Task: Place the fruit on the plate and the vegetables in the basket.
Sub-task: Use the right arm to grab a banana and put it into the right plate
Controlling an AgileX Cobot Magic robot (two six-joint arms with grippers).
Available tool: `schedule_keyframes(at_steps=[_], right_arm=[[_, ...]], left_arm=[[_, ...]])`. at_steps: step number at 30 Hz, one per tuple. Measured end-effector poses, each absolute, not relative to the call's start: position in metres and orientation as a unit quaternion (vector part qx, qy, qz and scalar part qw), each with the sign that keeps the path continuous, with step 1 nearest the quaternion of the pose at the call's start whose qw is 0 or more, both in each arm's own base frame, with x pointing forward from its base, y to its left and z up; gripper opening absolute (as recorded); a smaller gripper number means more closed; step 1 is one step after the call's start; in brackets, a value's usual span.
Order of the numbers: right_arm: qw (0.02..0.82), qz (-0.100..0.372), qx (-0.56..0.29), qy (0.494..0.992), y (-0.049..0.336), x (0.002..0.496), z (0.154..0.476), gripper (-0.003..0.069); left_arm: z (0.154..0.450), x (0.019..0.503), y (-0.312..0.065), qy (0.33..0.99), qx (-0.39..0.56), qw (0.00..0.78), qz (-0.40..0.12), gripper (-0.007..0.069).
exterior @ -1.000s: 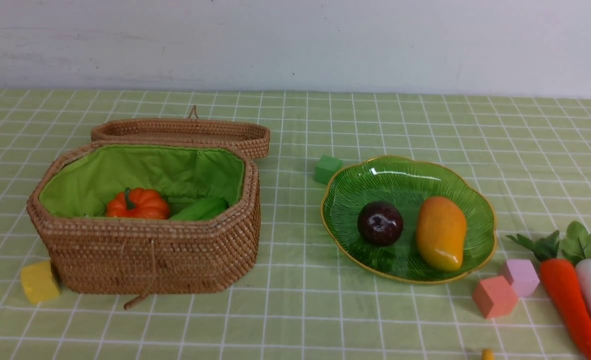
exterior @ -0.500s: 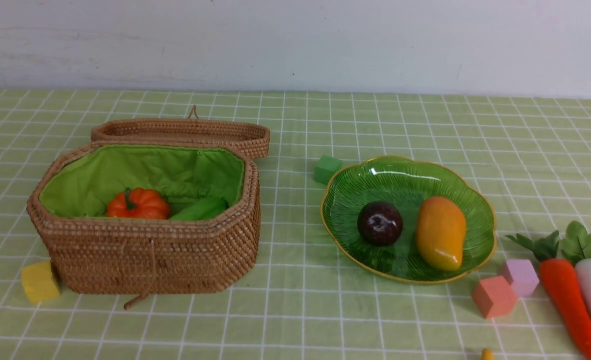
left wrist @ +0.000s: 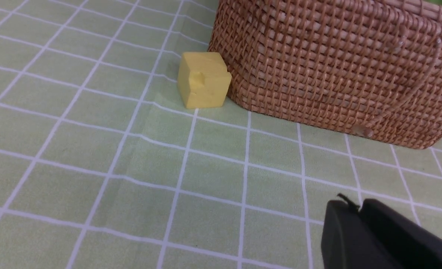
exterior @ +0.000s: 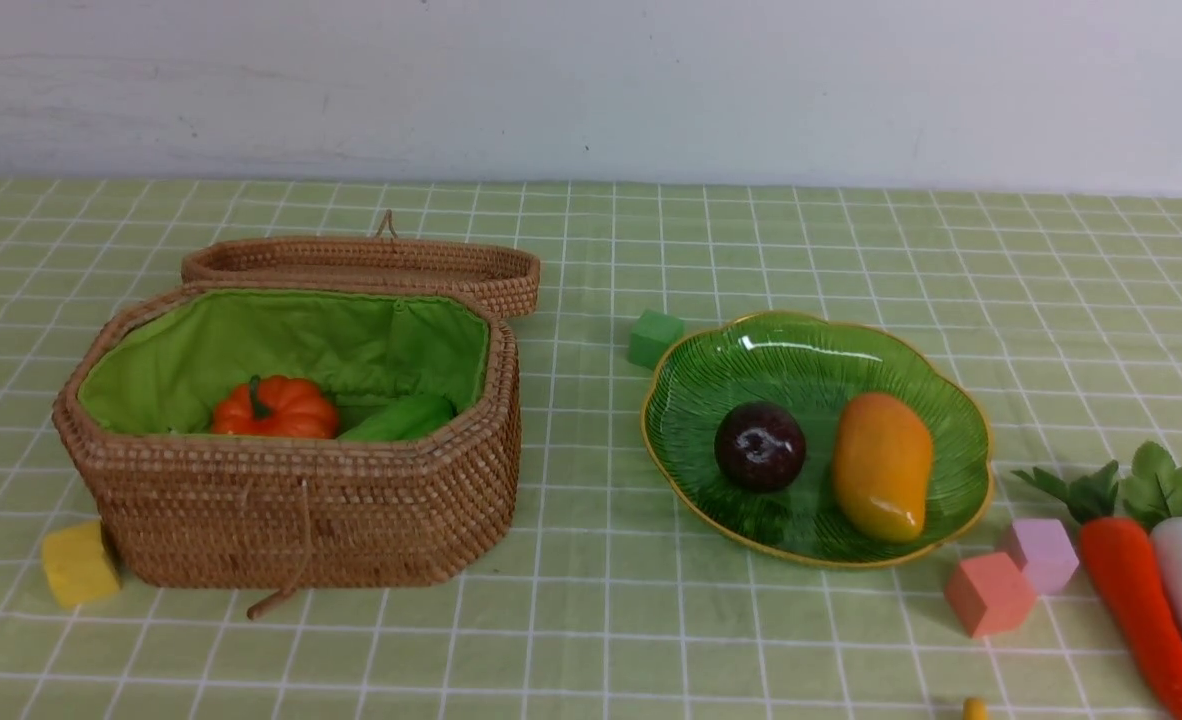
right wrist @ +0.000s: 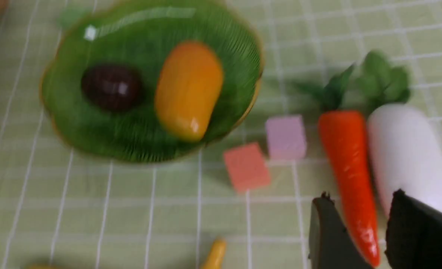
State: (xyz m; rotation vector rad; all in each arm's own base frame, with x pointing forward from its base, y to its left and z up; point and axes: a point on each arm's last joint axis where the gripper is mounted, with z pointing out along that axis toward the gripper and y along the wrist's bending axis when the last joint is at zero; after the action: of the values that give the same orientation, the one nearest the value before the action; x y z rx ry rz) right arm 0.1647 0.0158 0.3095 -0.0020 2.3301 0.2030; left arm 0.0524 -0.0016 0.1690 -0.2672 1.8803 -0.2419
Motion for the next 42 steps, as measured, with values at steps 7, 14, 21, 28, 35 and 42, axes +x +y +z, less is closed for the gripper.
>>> schedule_keyframes(at_steps=[7,14,21,28,35,42], right_arm=[[0.274,0.165,-0.289,0.902,0.084,0.187,0.288,0.0242],[0.181,0.135,-0.486,0.845,0.134,0.198,0.259,0.0309],[0.122,0.046,-0.608,0.783,0.163,0.202,0.220,0.0479],[0.103,0.047,-0.641,0.759,0.187,0.207,0.187,0.0561],[0.067,0.090,-0.632,0.767,0.203,0.203,0.161,0.0385],[0.107,0.149,-0.548,0.816,0.224,0.215,0.188,0.0314]], left_arm=[[0.169,0.052,-0.002,0.803,-0.114,0.576,-0.103,0.0049],[0.169,0.052,-0.002,0.803,-0.114,0.576,-0.103,0.0049],[0.169,0.052,-0.002,0.803,-0.114,0.576,-0.103,0.0055],[0.169,0.052,-0.002,0.803,-0.114,0.576,-0.103,0.0060],[0.169,0.052,-0.002,0.803,-0.114,0.576,-0.103,0.0067],[0.169,0.052,-0.002,0.803,-0.114,0.576,-0.103,0.0074]])
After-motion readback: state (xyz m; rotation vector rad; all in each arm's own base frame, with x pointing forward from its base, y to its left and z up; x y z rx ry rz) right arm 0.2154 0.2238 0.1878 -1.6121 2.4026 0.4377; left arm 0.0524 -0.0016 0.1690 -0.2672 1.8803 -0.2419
